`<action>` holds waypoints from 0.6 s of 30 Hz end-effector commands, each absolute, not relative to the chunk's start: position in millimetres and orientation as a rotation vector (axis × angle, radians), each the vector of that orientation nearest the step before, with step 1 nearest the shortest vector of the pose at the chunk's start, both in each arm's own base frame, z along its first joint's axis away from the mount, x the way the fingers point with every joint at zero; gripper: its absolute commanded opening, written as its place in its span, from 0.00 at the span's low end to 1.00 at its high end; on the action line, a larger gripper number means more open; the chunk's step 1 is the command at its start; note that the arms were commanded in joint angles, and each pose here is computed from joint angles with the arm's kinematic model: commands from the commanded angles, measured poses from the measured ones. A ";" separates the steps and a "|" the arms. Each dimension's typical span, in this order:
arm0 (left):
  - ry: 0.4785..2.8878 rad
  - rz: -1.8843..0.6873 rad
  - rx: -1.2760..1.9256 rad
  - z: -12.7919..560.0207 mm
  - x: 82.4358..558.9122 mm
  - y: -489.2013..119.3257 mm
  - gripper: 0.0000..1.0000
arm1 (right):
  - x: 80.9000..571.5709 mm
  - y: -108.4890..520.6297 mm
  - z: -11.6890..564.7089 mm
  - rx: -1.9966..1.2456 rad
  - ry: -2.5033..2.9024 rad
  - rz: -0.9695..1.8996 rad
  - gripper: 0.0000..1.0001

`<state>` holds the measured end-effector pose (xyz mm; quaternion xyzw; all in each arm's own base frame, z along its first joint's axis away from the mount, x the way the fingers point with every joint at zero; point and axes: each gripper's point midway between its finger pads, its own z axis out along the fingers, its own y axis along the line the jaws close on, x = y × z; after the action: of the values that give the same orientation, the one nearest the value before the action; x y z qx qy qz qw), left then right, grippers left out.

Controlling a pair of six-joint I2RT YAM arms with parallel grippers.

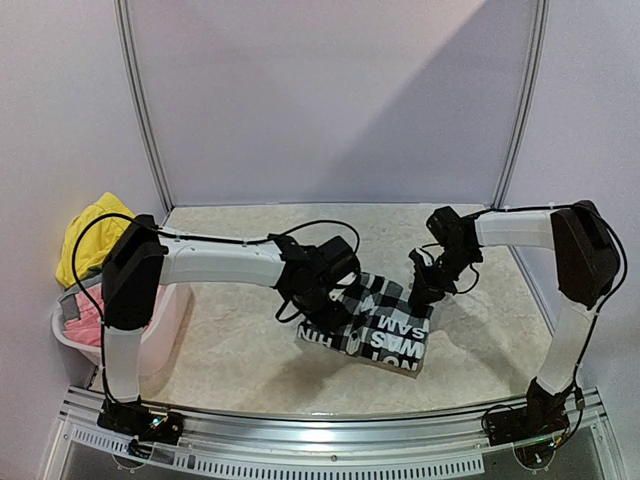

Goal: Fold and stack the mixed laundry pile
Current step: Adjust the square-folded shirt at the center of the board.

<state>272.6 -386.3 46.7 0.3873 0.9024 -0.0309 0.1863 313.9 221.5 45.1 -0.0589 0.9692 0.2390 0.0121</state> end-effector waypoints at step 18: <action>2.508 -0.256 0.729 136.3 289.6 -372.1 0.65 | 367.9 265.4 125.8 -0.430 2.845 0.872 0.12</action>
<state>261.0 -369.4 96.5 0.2896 0.9286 -0.0887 0.2146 399.5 263.4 89.0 -0.1303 0.9507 0.2728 0.0691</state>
